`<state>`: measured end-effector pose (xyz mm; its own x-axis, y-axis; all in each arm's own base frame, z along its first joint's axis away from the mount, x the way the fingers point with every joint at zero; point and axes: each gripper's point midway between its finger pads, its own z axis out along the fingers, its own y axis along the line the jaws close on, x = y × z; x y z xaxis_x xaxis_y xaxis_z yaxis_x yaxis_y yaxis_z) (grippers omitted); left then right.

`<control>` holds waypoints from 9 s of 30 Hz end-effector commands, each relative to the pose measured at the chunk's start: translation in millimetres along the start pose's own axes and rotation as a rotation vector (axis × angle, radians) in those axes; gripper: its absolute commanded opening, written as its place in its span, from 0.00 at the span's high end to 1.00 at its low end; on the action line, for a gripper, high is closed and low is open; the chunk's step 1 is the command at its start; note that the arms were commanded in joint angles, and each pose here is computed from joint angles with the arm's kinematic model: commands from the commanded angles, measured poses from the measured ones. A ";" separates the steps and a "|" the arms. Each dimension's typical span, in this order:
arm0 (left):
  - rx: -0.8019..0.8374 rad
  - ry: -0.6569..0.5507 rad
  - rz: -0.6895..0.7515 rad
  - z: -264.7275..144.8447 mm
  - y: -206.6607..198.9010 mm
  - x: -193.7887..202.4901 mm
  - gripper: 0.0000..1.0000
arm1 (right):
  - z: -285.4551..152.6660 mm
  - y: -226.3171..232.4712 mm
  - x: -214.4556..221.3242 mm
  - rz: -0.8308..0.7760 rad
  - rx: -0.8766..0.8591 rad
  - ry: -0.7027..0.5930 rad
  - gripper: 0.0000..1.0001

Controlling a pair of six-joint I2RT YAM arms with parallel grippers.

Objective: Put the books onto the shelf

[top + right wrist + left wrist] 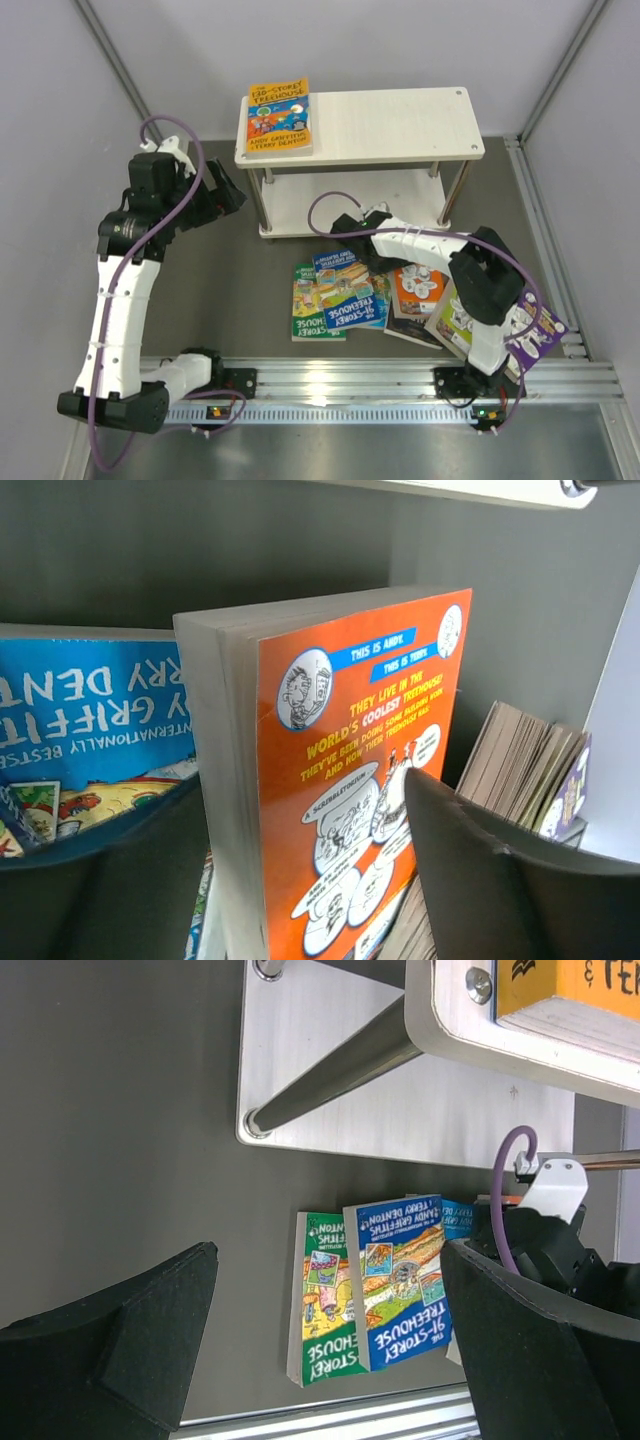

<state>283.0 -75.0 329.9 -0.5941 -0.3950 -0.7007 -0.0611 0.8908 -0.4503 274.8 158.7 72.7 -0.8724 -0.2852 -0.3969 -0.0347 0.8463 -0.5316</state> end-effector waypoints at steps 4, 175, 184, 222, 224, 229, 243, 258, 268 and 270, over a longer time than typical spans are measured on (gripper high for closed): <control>-0.007 0.000 0.038 -1.3 -0.4 2.2 0.02 | -3.5 0.6 -1.7 0.003 0.031 -0.036 0.63; 0.286 0.818 -0.135 127.7 -38.5 351.6 0.04 | -27.4 123.0 36.9 0.569 -1.231 0.130 0.00; 0.312 0.872 -0.178 132.0 -37.9 367.5 0.06 | -50.9 137.5 53.3 0.605 -1.403 0.184 0.27; 0.613 0.056 0.545 -46.5 -158.8 108.3 0.01 | -339.9 -33.2 -4.2 0.291 -1.844 -0.264 1.00; 0.644 0.073 0.580 -50.9 -159.3 112.9 0.01 | -348.1 -39.6 1.5 0.297 -1.907 -0.309 1.00; 0.744 0.042 0.584 -73.7 -175.5 102.0 0.01 | -372.0 -49.7 20.7 0.260 -2.096 -0.252 1.00; 1.144 0.499 0.482 -104.0 -216.5 174.4 0.24 | -401.4 -71.0 15.6 0.206 -2.174 -0.349 1.00; 1.031 0.277 0.374 -120.6 -226.4 117.2 1.00 | -415.1 -91.0 -43.7 0.336 -2.022 -0.462 0.07; 0.697 -0.292 0.090 -135.9 -218.8 -36.2 1.00 | -406.0 -195.2 -84.6 0.705 -1.696 -0.766 0.00; 0.643 -0.473 -0.086 -147.9 -206.9 -79.5 1.00 | -398.4 -205.8 -87.4 0.768 -1.650 -0.795 0.00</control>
<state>191.3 -250.2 482.7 -0.4593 -0.2767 -0.8440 0.6203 0.5802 -0.5278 162.2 210.6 503.3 -0.6330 0.4848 -0.6035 -0.5883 0.2054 0.7821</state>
